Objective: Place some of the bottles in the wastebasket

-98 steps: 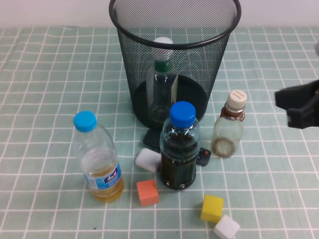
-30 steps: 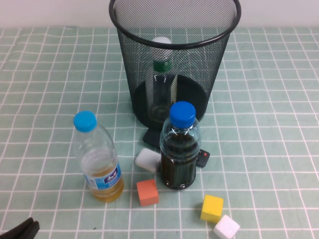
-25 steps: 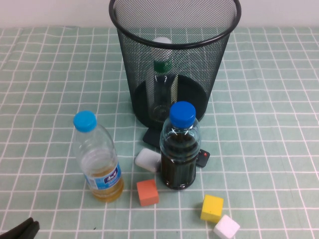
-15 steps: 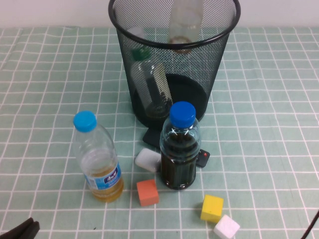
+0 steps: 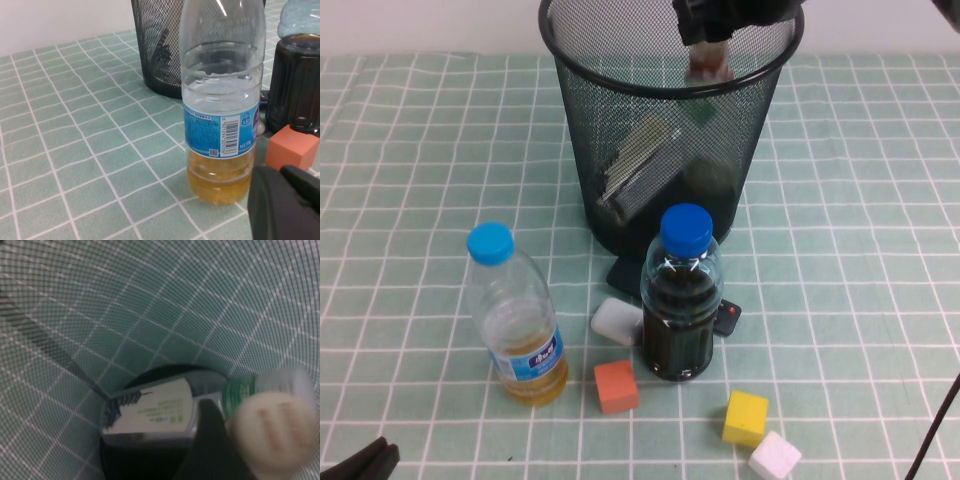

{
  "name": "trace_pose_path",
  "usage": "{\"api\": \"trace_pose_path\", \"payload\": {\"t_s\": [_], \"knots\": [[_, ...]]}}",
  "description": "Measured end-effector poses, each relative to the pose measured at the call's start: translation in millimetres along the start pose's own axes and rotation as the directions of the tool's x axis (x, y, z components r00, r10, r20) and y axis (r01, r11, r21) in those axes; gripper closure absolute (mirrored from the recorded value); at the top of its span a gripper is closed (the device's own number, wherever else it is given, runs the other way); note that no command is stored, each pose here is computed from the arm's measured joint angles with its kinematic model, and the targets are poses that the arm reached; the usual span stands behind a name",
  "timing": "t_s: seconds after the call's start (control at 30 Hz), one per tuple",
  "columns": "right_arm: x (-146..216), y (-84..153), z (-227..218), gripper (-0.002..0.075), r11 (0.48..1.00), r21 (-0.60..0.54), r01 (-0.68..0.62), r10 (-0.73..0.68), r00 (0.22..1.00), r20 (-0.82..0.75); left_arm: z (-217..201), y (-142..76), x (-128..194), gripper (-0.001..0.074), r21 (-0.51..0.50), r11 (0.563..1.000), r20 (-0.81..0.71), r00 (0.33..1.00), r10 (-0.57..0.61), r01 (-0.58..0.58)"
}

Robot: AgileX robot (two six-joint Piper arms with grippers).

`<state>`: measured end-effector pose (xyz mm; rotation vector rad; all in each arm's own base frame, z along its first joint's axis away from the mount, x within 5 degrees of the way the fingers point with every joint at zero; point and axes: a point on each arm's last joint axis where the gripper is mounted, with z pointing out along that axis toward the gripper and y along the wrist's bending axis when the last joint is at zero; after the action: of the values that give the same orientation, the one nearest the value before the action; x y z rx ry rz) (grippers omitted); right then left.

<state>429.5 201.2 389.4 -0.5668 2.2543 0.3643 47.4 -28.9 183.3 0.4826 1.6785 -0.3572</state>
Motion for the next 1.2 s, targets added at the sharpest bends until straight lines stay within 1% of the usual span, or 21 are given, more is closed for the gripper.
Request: {"api": "trace_pose_path", "payload": {"t_s": [0.07, 0.13, 0.2, 0.3, 0.4, 0.53, 0.63, 0.73, 0.93, 1.07, 1.13, 1.2], "knots": [[2, -1, -1, 0.0340, 1.000, 0.015, -0.008, 0.008, 1.000, -0.029, 0, 0, 0, 0.0739, 0.000, 1.000, 0.000, 1.000, 0.000, 0.000], [3, -1, -10, 0.0381, 0.999, 0.035, -0.003, 0.005, 0.999, -0.054, 0, 0, 0, 0.0740, 0.000, 1.000, 0.000, 1.000, 0.000, 0.000], [3, 1, -25, 0.0465, 0.999, 0.048, 0.005, -0.002, 0.998, -0.068, 0, 0, 0, 0.0739, 0.000, 1.000, 0.000, 1.000, 0.000, 0.000], [-2, 4, -58, 0.0629, 0.998, 0.058, 0.013, -0.010, 0.999, -0.051, 0, 0, 0, 0.0740, 0.000, 1.000, 0.000, 1.000, 0.000, 0.000], [-6, 9, -91, 0.0699, 0.998, 0.063, 0.007, -0.007, 1.000, -0.005, 0, 0, 0, 0.0739, 0.000, 1.000, 0.000, 1.000, 0.000, 0.000], [-11, 11, -127, 0.0724, 0.996, 0.086, -0.036, 0.030, 0.998, 0.063, 0, 0, 0, 0.0739, 0.000, 1.000, 0.000, 1.000, 0.000, 0.000], [-12, 12, -154, 0.0727, 0.991, 0.113, -0.069, 0.056, 0.992, 0.111, 0, 0, 0, 0.0739, 0.000, 1.000, 0.000, 1.000, 0.000, 0.000], [-12, 12, -179, 0.0729, 0.985, 0.154, -0.077, 0.052, 0.986, 0.159, 0, 0, 0, 0.0739, 0.000, 1.000, 0.000, 1.000, 0.000, 0.000], [-9, 11, -228, 0.0729, 0.969, 0.239, -0.062, 0.003, 0.971, 0.239, 0, 0, 0, 0.0740, 0.000, 1.000, 0.000, 1.000, 0.000, 0.000], [-3, 13, -262, 0.0730, 0.959, 0.283, -0.009, -0.073, 0.957, 0.280, 0, 0, 0, 0.0739, 0.000, 1.000, 0.000, 1.000, 0.000, 0.000], [5, 14, -279, 0.0730, 0.952, 0.307, 0.004, -0.095, 0.955, 0.282, 0, 0, 0, 0.0739, 0.000, 1.000, 0.000, 1.000, 0.000, 0.000], [22, 13, -297, 0.0730, 0.945, 0.327, 0.007, -0.100, 0.958, 0.268, 0, 0, 0, 0.0739, 0.000, 1.000, 0.000, 1.000, 0.000, 0.000]]}}
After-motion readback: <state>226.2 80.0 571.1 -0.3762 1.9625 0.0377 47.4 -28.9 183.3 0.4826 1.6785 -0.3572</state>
